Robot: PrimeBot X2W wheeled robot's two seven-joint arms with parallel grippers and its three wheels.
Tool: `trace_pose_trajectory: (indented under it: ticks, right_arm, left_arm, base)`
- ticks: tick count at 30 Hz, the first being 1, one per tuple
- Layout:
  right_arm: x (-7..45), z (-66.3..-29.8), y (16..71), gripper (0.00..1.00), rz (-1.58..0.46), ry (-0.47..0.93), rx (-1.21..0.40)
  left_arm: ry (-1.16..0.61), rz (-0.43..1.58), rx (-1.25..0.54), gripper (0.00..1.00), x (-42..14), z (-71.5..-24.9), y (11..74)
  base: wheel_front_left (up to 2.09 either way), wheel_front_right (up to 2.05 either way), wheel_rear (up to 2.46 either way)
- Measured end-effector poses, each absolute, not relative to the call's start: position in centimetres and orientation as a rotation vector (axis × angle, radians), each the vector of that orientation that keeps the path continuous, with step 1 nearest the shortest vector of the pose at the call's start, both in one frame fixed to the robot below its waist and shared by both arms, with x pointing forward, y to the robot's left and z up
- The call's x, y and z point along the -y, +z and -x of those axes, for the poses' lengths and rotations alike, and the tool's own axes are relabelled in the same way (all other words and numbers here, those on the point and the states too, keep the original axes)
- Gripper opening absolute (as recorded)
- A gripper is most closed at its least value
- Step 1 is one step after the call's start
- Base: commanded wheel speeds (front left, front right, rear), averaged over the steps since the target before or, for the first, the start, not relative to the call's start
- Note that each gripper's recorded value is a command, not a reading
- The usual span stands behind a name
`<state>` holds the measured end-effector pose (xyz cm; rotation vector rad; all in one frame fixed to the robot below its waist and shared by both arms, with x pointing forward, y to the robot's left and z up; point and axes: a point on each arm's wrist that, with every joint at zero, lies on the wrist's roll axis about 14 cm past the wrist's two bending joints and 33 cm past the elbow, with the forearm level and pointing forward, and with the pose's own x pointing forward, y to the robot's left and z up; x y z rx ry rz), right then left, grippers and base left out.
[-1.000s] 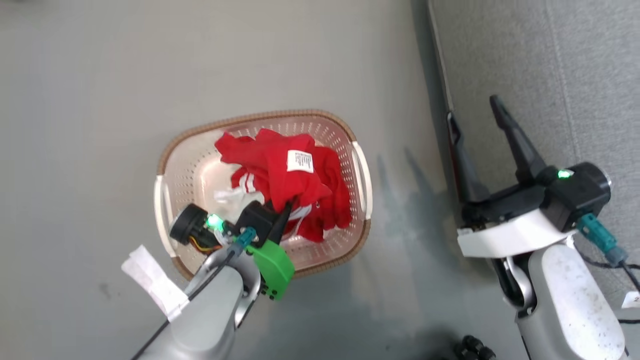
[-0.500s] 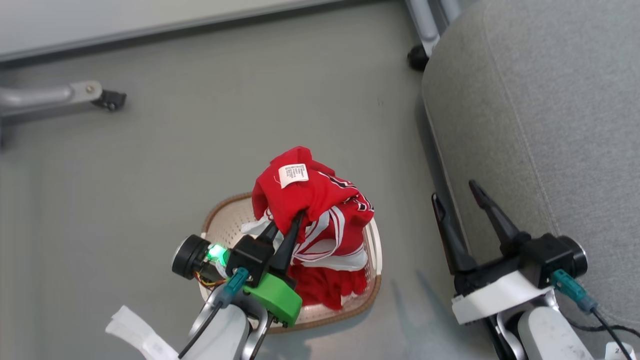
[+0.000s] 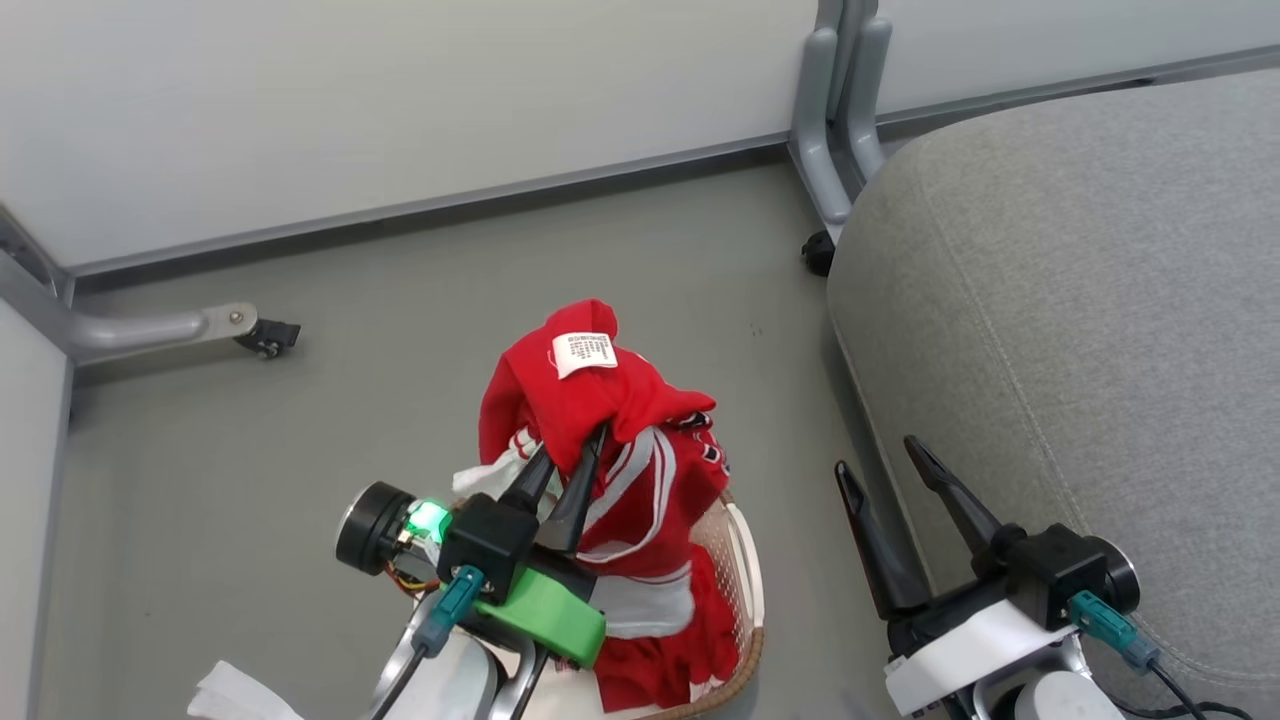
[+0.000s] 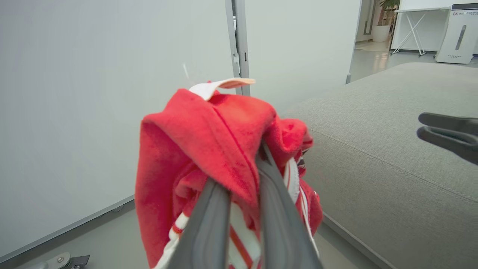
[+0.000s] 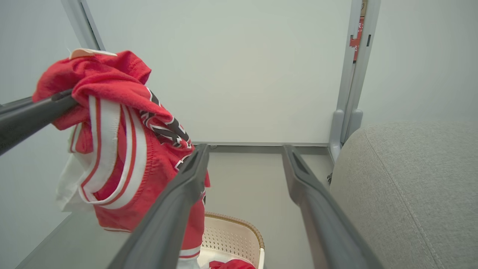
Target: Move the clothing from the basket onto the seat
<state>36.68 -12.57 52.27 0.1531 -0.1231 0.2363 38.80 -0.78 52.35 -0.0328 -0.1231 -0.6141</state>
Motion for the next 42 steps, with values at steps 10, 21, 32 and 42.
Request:
trace_pose_trajectory:
  ticks: [10, 21, 32, 42]
  right_arm:
    - [11.7, -35.5, 51.2, 1.00, -0.129, 0.293, 0.084]
    - [9.6, -36.4, 49.6, 1.00, -0.068, 0.432, 0.015]
    - [6.8, -36.5, 48.4, 1.00, -0.045, 0.549, -0.030]
    - [3.3, -36.2, 48.9, 0.00, -0.066, 0.681, -0.026]
  left_arm:
    - [-0.686, 0.045, 0.225, 0.00, 2.6, -37.6, 55.7]
    - [-0.769, 0.041, 0.276, 0.00, 4.0, -35.9, 57.1]
    - [-0.822, 0.036, 0.264, 0.00, 4.3, -34.6, 57.1]
    - [-0.850, 0.038, 0.252, 0.00, 4.1, -34.6, 57.4]
  base:
    - [0.00, 0.00, 0.00]
    - [0.00, 0.00, 0.00]
    - [0.00, 0.00, 0.00]
    - [0.00, 0.00, 0.00]
